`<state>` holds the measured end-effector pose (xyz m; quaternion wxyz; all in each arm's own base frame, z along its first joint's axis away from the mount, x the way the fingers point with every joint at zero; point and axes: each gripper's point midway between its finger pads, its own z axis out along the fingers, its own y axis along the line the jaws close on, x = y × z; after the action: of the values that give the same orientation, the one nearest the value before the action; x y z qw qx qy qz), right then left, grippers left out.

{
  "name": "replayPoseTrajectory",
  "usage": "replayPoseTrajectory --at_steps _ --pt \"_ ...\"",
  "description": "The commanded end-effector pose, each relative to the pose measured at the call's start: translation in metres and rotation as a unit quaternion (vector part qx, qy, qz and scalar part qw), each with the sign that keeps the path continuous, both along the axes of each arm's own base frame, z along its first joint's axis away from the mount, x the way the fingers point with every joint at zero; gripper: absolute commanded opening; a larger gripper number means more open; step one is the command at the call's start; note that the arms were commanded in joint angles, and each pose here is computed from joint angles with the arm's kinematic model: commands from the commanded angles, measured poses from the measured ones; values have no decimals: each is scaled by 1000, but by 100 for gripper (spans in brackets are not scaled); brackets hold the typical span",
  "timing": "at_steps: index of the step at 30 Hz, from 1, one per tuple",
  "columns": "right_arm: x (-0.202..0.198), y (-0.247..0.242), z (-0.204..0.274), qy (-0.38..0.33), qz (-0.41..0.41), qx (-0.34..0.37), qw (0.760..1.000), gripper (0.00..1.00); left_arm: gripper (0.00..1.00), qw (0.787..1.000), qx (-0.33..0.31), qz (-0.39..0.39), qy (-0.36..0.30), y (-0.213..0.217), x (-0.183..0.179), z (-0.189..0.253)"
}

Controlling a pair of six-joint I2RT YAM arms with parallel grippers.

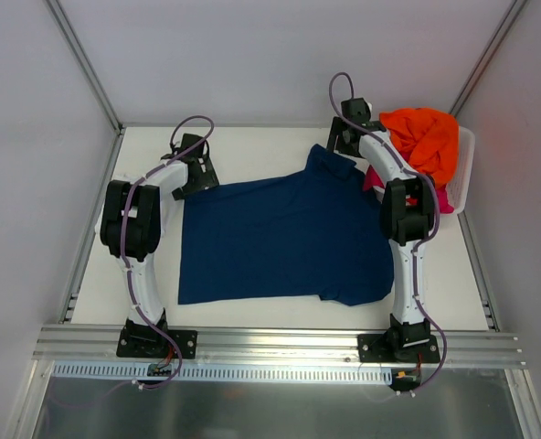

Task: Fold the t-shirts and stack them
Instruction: Grap the side of the flattened tshirt furthest away from the robot with both arms

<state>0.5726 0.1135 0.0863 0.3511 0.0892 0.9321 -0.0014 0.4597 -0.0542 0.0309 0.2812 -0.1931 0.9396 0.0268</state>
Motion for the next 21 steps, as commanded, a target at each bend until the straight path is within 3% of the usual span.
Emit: replayPoseTrajectory --at_steps 1,8,18,21 --pt "17 1 12 -27 2 4 1000 76 93 1000 6 3 -13 8 10 11" --pt "18 -6 -8 -3 -7 -23 1000 78 93 1000 0 2 -11 7 10 9" --pt "17 -16 -33 28 -43 -6 999 79 93 1000 -3 0 -9 7 7 9" --pt "14 -21 -36 34 -53 -4 998 74 93 1000 -4 0 -9 8 7 10"
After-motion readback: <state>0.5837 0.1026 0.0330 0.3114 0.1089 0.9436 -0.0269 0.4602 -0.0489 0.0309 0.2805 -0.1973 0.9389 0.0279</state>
